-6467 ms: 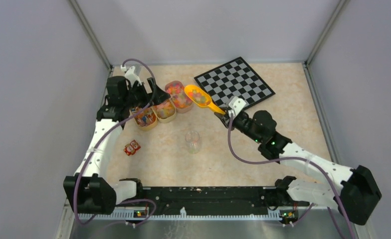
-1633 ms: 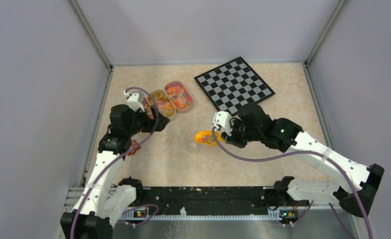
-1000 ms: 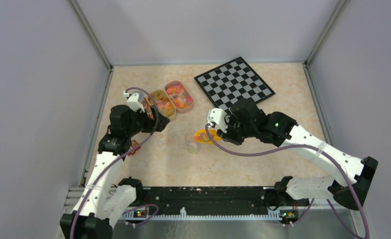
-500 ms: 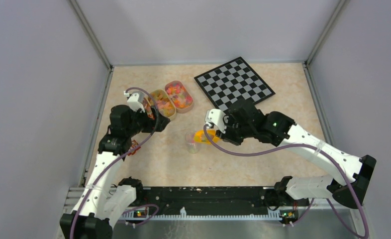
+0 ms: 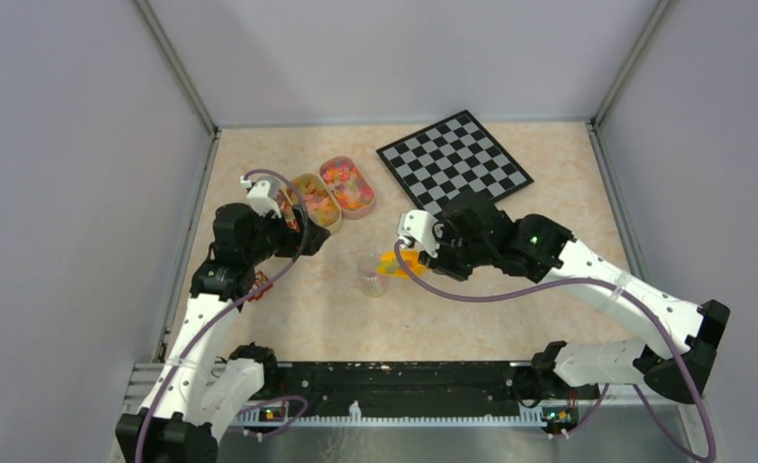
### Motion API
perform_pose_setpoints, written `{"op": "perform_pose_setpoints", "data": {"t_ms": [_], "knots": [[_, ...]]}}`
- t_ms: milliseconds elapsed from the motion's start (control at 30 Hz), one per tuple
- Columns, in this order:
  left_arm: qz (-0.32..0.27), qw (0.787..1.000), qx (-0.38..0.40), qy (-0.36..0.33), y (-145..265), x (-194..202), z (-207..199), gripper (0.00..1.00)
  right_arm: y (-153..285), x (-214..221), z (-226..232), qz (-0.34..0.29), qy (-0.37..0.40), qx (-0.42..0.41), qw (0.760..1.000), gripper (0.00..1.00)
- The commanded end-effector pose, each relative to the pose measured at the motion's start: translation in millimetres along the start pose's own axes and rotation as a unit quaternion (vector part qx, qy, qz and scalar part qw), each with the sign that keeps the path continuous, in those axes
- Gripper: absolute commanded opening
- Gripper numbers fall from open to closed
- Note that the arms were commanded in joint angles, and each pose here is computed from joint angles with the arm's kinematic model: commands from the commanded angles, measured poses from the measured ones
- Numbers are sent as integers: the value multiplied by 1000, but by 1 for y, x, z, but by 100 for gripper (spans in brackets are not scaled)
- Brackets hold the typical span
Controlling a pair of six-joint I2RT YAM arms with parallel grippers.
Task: Pack the candies
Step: Place the fake candies in the packing bottle.
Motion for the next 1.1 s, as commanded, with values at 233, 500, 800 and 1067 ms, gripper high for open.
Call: {"op": "perform_pose_setpoints", "data": {"t_ms": [233,500,800,1067], "knots": [[-23,1000,6,-18,3,-7,-3,99,14,-20,-2,-28,12,13,999,0],[-23,1000,6,-18,3,-7,-3,99,16,-23,-2,-21,13,11,1000,0],[-25,1000,4,-19,4,-7,-3,99,17,-28,-3,-17,18,10,1000,0],[-25,999,5,-20,4,-7,-3,99,17,-29,-2,-13,19,9,1000,0]]}}
Point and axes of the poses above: each gripper's point midway between its finger pads, its own y axis back along the fingers, its own z axis along the line the jaws close on, x = y × z, the point moved 8 cm from there along y, back along the fingers, and after that the axes turned 7 degrees about -y, right-handed, at the moved point
